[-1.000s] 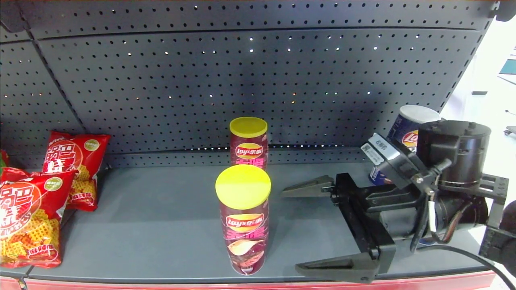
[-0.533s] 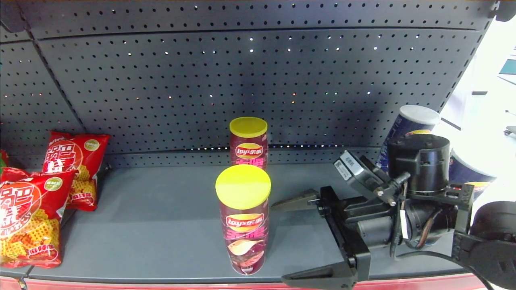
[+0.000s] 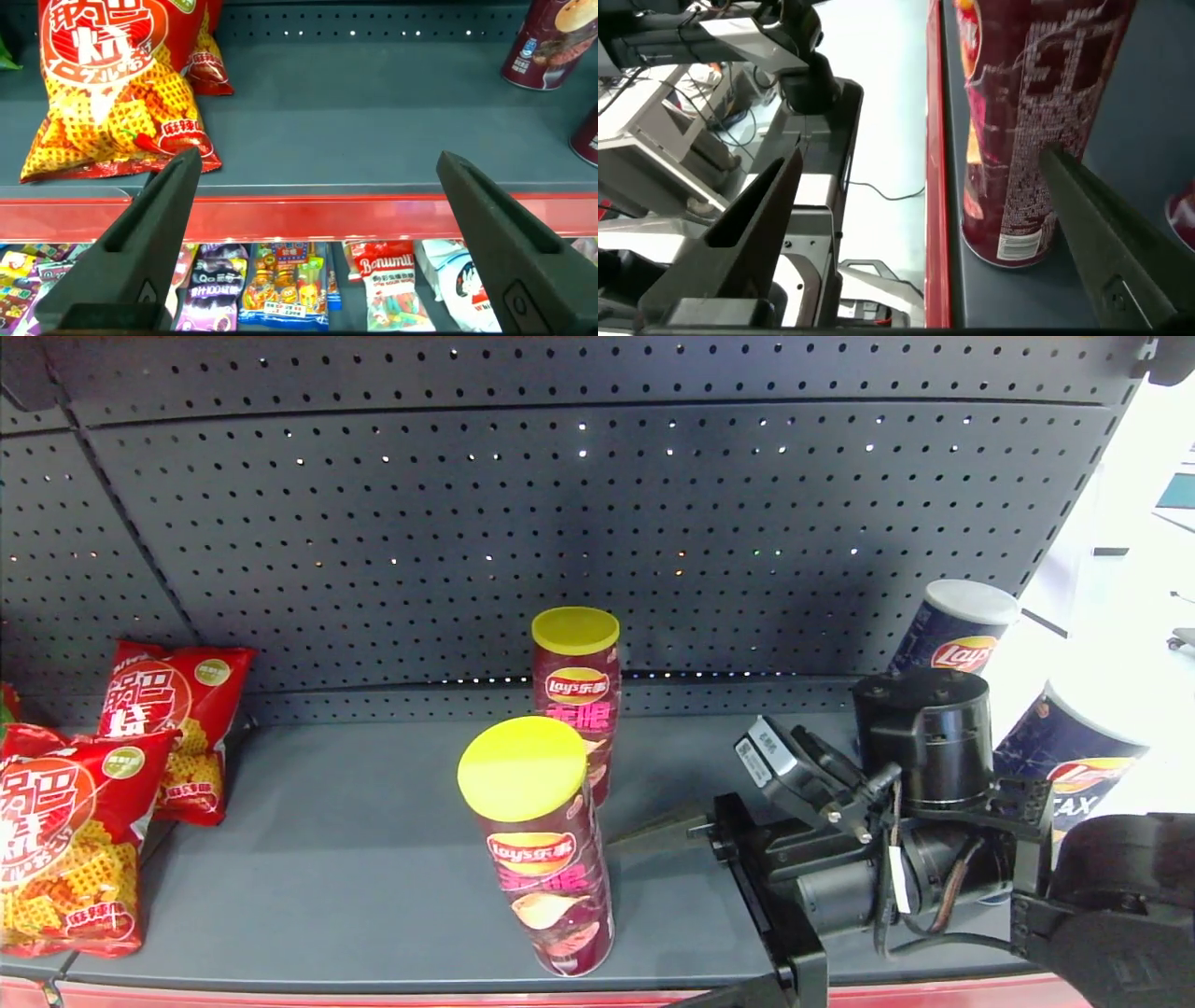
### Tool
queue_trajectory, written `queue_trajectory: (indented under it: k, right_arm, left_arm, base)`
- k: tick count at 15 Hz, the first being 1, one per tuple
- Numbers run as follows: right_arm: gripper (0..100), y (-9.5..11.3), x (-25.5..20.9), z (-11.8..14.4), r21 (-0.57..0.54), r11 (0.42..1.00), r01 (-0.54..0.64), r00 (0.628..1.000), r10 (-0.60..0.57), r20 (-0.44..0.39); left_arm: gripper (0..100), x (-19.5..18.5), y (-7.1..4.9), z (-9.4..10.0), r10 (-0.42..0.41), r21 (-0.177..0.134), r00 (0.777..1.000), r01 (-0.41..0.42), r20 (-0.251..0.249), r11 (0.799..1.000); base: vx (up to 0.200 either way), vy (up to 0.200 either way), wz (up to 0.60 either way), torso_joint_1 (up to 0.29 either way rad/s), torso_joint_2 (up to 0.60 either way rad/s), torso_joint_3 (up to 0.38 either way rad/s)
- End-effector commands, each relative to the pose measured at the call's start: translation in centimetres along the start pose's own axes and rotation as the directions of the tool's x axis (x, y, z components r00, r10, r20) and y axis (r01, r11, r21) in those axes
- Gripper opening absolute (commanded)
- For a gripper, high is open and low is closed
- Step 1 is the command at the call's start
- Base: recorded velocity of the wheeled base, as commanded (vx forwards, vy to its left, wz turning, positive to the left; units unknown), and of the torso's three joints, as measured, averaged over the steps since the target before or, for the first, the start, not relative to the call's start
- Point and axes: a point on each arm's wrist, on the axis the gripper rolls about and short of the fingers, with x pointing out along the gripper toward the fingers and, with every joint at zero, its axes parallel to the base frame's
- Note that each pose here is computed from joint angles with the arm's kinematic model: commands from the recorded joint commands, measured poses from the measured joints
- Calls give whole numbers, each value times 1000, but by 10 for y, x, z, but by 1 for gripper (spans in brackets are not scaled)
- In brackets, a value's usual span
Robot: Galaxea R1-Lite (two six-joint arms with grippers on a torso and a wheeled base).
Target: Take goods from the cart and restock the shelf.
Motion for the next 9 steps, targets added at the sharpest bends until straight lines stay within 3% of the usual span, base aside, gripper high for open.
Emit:
queue_trajectory:
  k: [1, 9]
  right_arm:
    - [100, 0, 2, -2, 6, 1000, -5, 1000, 5, -6]
    - [100, 1, -3, -5, 14, 1000, 4, 1000, -4, -10]
  left_arm:
    - [100, 0, 0, 0, 0, -1, 1000, 0, 0, 1000]
    - [100, 0, 0, 0, 0, -1, 1000, 0, 1, 1000]
  base:
    - [0, 0, 0, 0, 0, 0]
    - [0, 0, 0, 0, 0, 0]
